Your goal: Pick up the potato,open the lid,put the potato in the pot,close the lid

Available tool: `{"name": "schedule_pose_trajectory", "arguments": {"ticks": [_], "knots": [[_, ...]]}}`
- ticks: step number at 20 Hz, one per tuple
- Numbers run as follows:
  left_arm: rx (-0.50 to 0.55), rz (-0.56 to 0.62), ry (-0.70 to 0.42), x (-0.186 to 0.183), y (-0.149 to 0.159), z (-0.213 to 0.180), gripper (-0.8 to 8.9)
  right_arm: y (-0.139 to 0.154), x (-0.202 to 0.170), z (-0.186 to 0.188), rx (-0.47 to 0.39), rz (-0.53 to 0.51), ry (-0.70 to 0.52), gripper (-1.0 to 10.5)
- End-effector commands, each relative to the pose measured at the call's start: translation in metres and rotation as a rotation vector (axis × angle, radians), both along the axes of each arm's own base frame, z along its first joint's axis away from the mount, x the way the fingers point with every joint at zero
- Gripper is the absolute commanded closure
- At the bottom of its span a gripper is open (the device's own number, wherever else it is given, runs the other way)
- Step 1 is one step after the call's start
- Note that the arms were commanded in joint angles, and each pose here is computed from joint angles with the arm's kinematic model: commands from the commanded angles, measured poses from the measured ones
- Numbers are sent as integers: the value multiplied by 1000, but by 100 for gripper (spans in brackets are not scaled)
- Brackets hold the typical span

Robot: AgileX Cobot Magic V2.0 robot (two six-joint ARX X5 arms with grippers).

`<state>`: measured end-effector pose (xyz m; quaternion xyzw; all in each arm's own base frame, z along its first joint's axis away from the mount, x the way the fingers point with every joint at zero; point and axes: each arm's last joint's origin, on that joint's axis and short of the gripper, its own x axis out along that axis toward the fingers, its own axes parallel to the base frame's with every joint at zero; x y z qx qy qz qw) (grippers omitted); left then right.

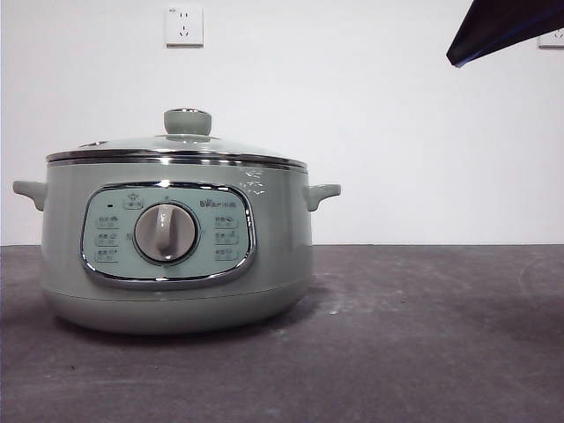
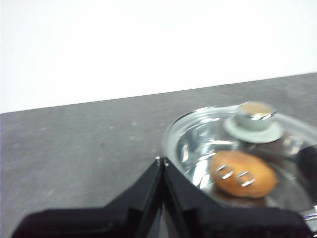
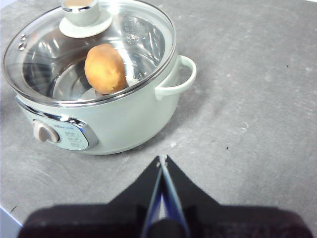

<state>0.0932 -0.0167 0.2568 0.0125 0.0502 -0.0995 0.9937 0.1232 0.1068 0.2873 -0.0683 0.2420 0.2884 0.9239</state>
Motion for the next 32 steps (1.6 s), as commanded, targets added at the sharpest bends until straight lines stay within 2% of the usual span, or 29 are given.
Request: {"name": "schedule_pose_trajectory", "arguments": {"ticks": [1, 6, 10, 13, 32], "knots": [[9, 30, 1, 3, 3, -34, 816, 0, 0, -1, 7, -6, 4, 958], [14, 61, 26, 4, 5, -87, 817, 0, 0, -1, 7, -6, 4, 958], [15, 60, 45, 3, 5, -106, 817, 0, 0, -1, 7, -6, 4, 958], [21, 60, 82, 2, 5, -110, 816, 0, 0, -1, 7, -6, 4, 958], [3, 62, 83, 2, 5, -110, 817, -4, -4, 3, 15, -18, -18, 958]]}}
